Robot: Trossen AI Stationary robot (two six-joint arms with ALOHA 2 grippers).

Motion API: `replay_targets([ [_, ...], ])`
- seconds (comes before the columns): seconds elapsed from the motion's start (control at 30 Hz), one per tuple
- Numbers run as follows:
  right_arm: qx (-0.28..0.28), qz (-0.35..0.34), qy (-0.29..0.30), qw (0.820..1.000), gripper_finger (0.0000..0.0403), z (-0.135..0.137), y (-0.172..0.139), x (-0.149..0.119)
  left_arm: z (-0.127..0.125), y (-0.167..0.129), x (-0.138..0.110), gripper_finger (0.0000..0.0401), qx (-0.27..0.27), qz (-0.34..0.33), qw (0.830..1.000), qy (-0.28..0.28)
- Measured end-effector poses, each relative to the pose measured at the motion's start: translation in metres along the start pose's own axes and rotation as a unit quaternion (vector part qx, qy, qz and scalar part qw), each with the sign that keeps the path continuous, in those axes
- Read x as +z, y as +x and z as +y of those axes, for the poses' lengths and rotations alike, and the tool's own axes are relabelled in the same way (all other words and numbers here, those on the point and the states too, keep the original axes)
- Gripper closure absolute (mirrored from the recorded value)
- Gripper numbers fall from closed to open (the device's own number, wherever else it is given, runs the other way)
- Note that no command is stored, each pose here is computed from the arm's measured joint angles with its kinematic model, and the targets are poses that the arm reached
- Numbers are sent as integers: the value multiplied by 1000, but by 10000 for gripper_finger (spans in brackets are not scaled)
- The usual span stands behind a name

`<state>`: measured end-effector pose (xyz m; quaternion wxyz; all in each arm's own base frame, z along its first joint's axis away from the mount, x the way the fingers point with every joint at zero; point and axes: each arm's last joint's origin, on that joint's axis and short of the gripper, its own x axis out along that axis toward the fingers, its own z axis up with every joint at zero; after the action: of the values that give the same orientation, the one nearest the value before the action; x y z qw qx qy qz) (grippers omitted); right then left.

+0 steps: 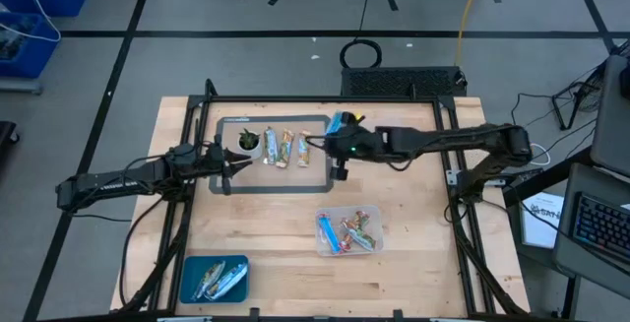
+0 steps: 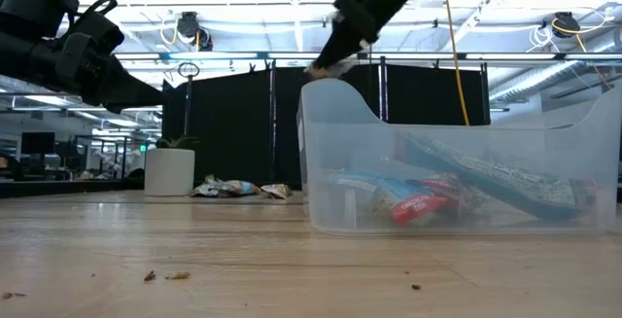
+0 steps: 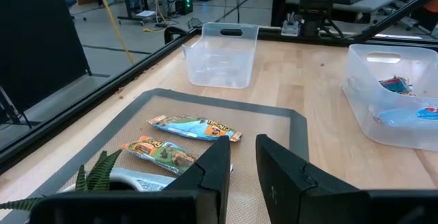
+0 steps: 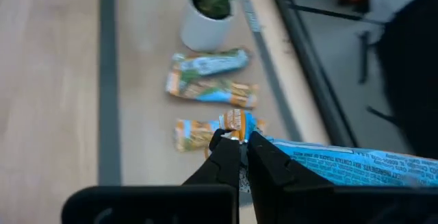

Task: Pick and place Granola Bars by type
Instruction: Put the yellow granola bar into the top transparent bin

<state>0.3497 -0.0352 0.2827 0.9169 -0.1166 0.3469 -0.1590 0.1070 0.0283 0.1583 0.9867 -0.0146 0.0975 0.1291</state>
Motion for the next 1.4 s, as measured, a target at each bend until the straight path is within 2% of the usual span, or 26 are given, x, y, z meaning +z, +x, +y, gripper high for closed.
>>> replay_targets([
  [0.23, -91, 33, 24, 995, 401, -8, -31, -3, 0, 0, 0, 325, 0, 0, 1000, 0],
  [0.37, -143, 72, 41, 986, 401, -10, -33, -12, 0, 0, 0, 325, 0, 0, 1000, 0],
  [0.53, -163, 119, 69, 977, 400, -16, -33, -23, 0, 0, 0, 325, 0, 0, 1000, 0],
  [0.7, -208, 137, 71, 966, 400, -24, -32, -30, 0, 0, 0, 325, 0, 0, 1000, 0],
  [0.9, -211, 133, 80, 965, 401, -31, -26, -53, 0, 0, 0, 325, 0, 0, 1000, 0],
  [1.0, -180, 109, 110, 971, 402, -39, -29, -70, 0, 0, 0, 325, 0, 0, 1000, 0],
  [1.17, -119, -6, 183, 976, 402, -61, -47, -87, 0, 0, 0, 325, 0, 1, 1000, 0],
  [1.3, -83, -63, 248, 963, 402, -77, -60, -99, 0, 0, 0, 325, 0, 1, 1000, 0],
  [1.4, -91, -41, 303, 948, 402, -85, -63, -107, 0, 0, 0, 325, 0, 1, 1000, 0],
])
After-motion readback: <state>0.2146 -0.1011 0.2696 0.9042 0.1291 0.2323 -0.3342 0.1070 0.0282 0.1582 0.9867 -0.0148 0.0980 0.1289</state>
